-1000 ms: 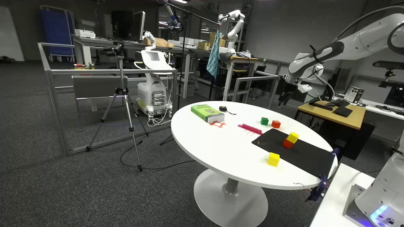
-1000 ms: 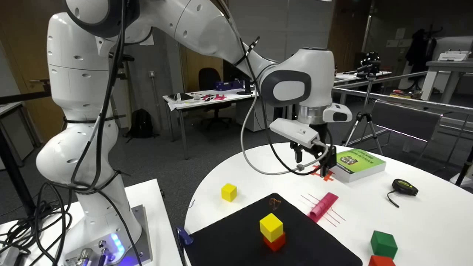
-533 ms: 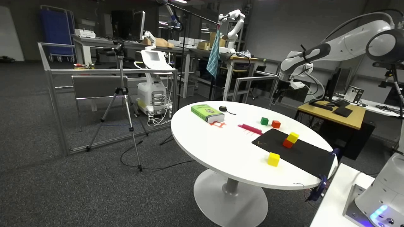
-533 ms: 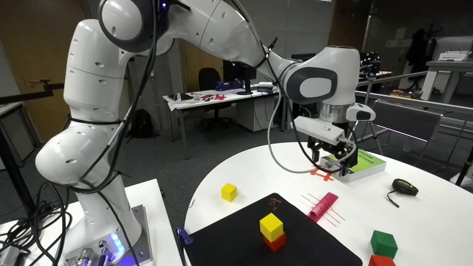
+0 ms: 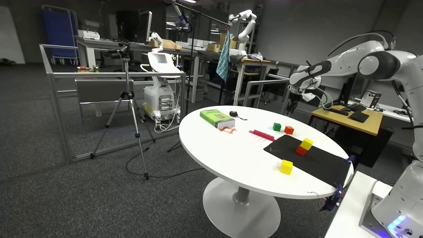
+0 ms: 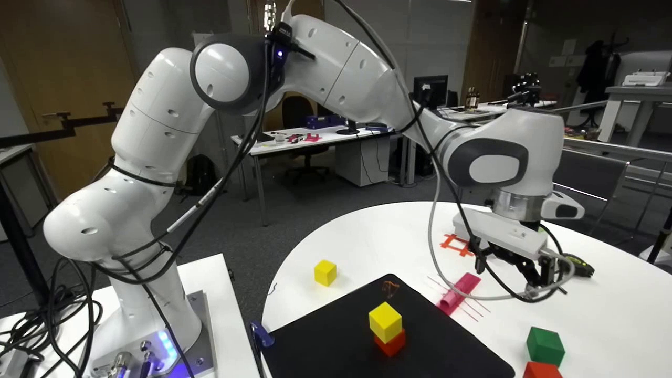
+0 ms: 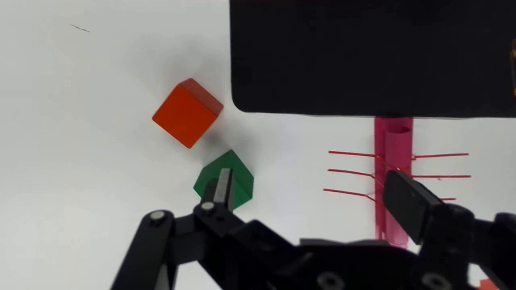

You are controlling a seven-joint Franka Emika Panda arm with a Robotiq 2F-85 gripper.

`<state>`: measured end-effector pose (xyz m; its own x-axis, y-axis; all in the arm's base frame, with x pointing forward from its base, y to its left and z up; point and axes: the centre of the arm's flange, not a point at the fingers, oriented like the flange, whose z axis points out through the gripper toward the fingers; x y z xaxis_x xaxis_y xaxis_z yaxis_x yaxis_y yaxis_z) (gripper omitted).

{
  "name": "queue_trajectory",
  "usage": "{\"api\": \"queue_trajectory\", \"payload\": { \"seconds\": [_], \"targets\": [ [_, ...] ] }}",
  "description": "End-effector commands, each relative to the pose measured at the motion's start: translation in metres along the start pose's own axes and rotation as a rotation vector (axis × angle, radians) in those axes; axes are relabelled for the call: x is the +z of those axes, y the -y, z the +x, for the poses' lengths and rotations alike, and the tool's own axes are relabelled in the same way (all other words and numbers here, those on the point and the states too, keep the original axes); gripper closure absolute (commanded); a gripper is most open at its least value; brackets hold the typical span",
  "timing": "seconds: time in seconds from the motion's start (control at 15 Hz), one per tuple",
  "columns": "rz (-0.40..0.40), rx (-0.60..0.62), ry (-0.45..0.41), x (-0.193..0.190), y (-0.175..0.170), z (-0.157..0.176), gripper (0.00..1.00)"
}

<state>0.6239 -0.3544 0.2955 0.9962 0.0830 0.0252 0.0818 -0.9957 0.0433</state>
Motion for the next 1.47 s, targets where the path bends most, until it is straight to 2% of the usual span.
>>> {"api": "queue_trajectory", "payload": {
  "seconds": [0.0,0.13,0.2,0.27,0.53,0.73,1.0,1.13,1.4],
  "targets": [
    [-0.024,-0.039,0.04,0.018,-0.063,0.007,0.0],
    [-0.032,-0.074,0.069,0.028,-0.079,-0.002,0.0],
    [-0.004,-0.112,0.093,0.03,-0.08,-0.008,0.0],
    [-0.023,-0.051,0.063,0.036,-0.061,-0.019,0.0],
    [-0.008,-0.08,0.077,0.039,-0.068,-0.021,0.0],
    [-0.069,-0.187,0.037,0.052,-0.055,-0.019,0.0],
    [-0.175,-0.374,-0.045,0.066,-0.046,0.0,0.0],
    [-0.203,-0.457,-0.051,0.072,-0.042,0.009,0.0],
    [-0.186,-0.558,0.007,0.087,-0.044,0.02,0.0]
  ]
}}
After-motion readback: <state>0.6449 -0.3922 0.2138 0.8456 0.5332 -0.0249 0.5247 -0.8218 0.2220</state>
